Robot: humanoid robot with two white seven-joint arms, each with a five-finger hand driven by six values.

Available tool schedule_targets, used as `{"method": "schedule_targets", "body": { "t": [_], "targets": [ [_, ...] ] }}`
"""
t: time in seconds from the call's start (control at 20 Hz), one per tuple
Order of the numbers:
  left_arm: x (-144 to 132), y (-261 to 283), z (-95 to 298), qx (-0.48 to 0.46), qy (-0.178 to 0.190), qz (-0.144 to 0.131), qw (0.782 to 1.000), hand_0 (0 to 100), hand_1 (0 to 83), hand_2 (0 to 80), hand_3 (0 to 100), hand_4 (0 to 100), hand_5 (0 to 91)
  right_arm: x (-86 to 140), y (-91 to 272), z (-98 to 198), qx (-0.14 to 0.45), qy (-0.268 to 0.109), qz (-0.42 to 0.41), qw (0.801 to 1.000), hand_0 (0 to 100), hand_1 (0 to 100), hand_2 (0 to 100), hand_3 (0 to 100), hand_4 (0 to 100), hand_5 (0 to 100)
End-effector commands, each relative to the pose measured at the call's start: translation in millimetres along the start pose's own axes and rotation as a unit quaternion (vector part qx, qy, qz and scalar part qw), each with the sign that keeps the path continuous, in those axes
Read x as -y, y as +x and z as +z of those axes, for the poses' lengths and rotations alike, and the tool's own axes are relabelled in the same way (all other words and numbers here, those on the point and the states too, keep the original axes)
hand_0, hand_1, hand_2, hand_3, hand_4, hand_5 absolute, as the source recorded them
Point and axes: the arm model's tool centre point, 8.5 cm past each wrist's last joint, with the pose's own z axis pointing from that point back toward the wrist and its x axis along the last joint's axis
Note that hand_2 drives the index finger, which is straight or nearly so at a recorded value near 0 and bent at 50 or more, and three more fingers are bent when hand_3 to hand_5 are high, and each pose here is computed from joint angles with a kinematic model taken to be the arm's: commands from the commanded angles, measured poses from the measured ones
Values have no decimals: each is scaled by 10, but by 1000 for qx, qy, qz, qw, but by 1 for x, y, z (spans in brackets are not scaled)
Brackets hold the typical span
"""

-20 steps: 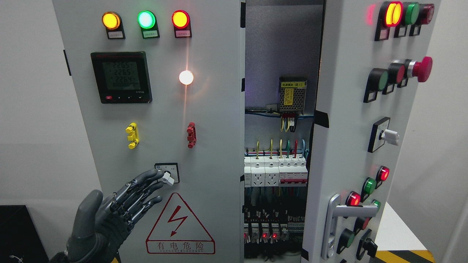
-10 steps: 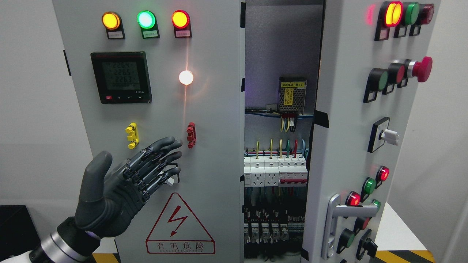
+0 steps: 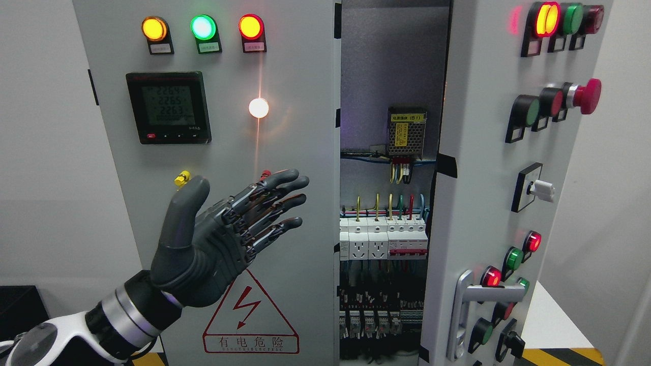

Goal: Open door with both hands
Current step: 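Raise the left hand toward the gap beside the open door edge, then insert left hand fingers behind the door edge and push it outward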

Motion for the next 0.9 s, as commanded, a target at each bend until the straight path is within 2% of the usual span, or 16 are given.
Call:
{"method": "schedule_targets", "body": {
  "t": [0.0, 0.45, 0.85],
  "targets": [
    [31, -27, -68, -29, -62, 62, 996, 0, 0, 0, 0, 0, 0, 0, 0, 0, 1, 0, 0, 1000, 191, 0, 0, 0, 0, 0],
    [56, -26, -122, -48, -101, 104, 988, 0, 0, 0, 0, 0, 0, 0, 0, 0, 0, 0, 0, 1000, 191, 0, 0, 0, 0, 0],
    [75, -23, -139, -49, -127, 102, 985, 0, 0, 0, 0, 0, 0, 0, 0, 0, 0, 0, 0, 1000, 190, 0, 0, 0, 0, 0]
  ]
}}
